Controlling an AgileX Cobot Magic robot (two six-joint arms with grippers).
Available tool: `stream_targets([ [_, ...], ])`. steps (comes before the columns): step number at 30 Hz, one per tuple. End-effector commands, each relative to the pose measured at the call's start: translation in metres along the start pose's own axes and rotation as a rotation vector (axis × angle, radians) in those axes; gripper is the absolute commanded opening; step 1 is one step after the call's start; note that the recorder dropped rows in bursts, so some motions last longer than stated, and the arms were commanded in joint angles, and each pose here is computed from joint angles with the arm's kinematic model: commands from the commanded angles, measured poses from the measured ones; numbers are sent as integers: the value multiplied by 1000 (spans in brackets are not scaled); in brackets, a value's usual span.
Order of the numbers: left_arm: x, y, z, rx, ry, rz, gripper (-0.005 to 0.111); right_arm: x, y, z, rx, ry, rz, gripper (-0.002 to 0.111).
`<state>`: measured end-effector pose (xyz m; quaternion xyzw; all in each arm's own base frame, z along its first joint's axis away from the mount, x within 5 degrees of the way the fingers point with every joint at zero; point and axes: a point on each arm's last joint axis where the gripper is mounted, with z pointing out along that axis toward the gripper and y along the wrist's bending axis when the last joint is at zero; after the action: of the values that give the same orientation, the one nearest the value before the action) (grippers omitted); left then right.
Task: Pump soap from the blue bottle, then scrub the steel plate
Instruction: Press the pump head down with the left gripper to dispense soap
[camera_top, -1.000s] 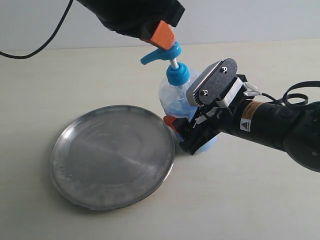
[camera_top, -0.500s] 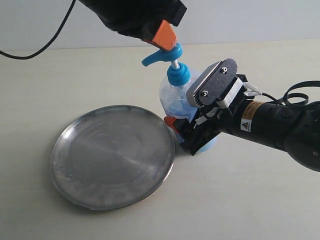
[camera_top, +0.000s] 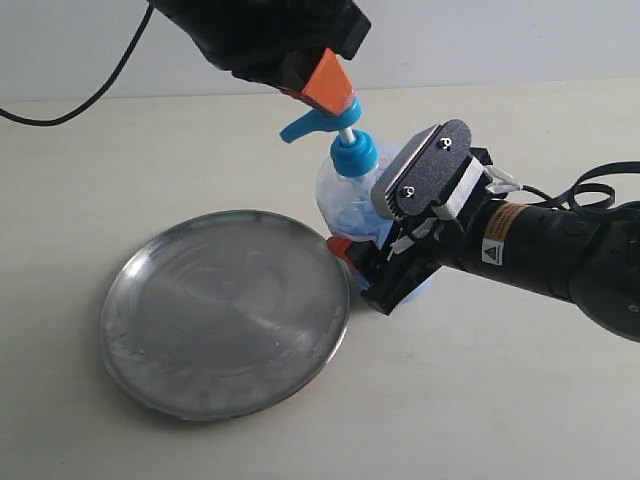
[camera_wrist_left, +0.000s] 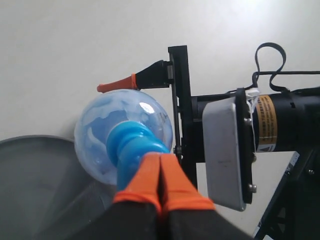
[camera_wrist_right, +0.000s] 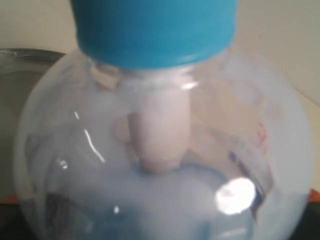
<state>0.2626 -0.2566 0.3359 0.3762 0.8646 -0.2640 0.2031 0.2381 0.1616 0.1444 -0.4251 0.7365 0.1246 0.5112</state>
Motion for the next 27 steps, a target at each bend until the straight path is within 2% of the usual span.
stream_targets([
  [1,12,6,17,-18,121,2,1,-2,3,0,-26,-6,-24,0],
  [10,13,10,19,-52,141,24,1,-2,3,0,-25,-13,-20,0],
  [27,18,22,48,-47,208,-4,1,-3,5,0,-50,-20,-35,0],
])
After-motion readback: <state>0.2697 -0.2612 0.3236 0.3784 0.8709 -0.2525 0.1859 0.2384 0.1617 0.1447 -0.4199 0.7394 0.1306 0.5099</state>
